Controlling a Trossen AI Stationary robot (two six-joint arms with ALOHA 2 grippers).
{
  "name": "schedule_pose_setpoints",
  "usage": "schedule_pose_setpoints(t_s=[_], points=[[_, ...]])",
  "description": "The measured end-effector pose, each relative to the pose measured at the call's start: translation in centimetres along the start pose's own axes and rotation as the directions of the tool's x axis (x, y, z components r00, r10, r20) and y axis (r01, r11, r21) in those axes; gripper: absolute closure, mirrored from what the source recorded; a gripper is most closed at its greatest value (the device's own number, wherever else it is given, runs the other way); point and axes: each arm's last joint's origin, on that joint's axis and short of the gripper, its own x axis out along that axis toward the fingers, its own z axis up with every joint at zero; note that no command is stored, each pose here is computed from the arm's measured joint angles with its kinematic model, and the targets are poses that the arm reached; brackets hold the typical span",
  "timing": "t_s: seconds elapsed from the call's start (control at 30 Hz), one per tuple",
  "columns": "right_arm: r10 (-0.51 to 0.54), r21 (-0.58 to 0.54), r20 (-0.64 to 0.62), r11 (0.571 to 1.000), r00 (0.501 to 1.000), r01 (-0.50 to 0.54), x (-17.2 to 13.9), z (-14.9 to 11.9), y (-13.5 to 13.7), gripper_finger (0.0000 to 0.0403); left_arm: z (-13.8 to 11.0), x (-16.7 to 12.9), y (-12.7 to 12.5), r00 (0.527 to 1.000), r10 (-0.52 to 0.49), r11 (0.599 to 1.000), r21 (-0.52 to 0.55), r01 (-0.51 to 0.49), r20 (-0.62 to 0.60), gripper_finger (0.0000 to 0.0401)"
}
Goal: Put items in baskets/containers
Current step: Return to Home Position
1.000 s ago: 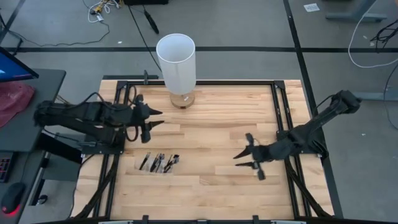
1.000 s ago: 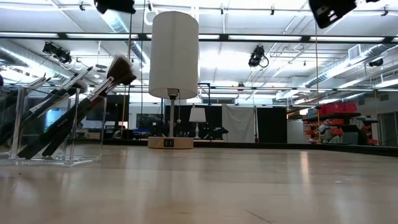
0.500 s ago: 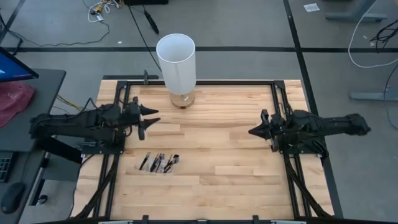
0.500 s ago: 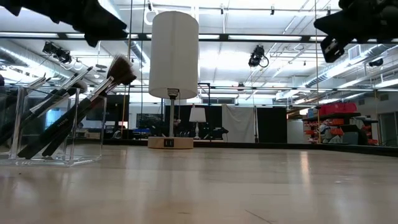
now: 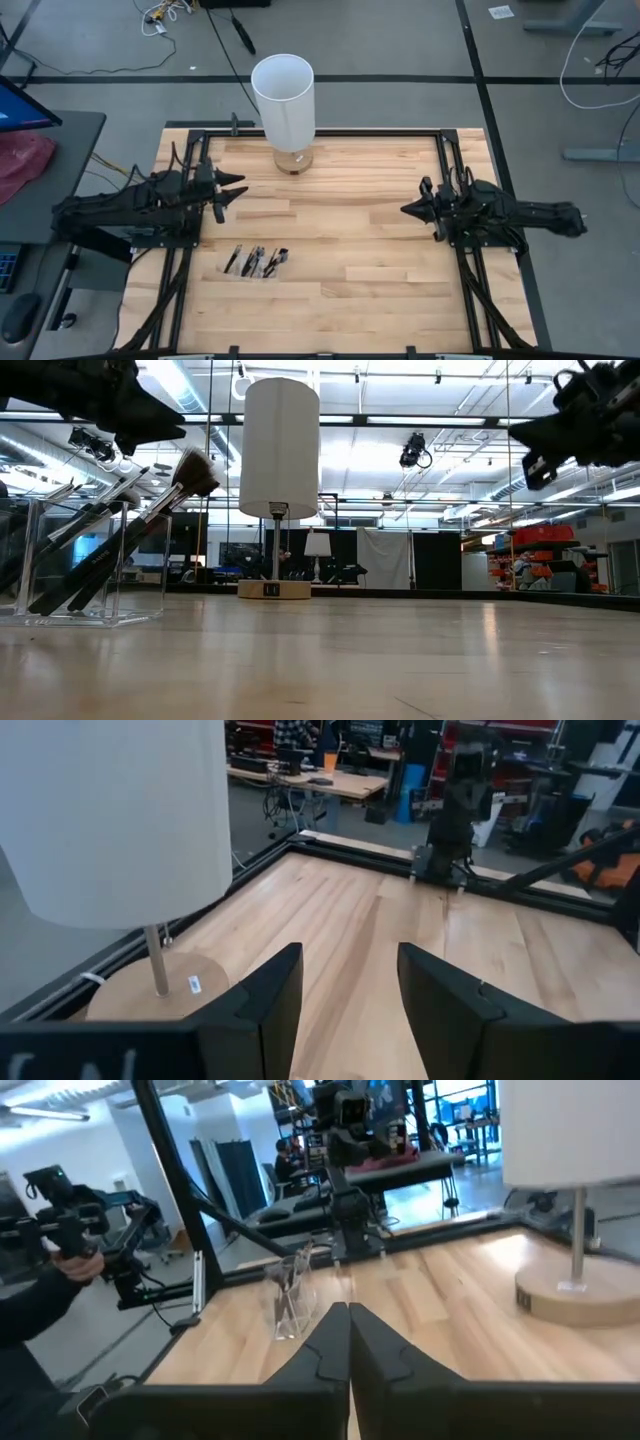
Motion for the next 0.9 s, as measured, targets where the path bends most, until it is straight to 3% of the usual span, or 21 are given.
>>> schedule_pose_setpoints(t_s=[0.13, 0.23, 0.5, 0.77, 0.9], points=[[0.001, 0.058, 0.006, 0.998, 1.0, -0.001, 0.0, -2.0, -0.5, 0.0401, -0.5, 0.0, 0.1, 1.0, 0.001, 1.0, -0.01, -0.001, -0.006, 0.0232], [-0.027, 0.069, 0.0, 0.997, 1.0, 0.027, -0.1, -2.1, -0.5, 0.0401, -0.6, 0.0, 0.1, 1.0, 0.001, 1.0, -0.011, -0.001, -0.005, 0.0232], [-0.148, 0.002, -0.013, 0.989, 0.989, 0.148, 0.0, -2.3, -0.9, 0.0401, -0.6, 0.0, 0.1, 1.0, 0.002, 1.0, -0.025, -0.003, -0.005, 0.0232], [-0.177, -0.035, -0.08, 0.984, 0.981, 0.175, 0.4, -2.9, -1.0, 0.0401, -0.6, 0.0, 0.1, 1.0, -0.003, 1.0, -0.026, 0.003, -0.007, 0.0232], [-0.182, -0.035, -0.102, 0.983, 0.978, 0.179, 0.6, -3.1, -1.1, 0.0401, -0.6, 0.0, -0.1, 0.998, -0.057, 0.998, 0.035, 0.058, -0.014, 0.0249]])
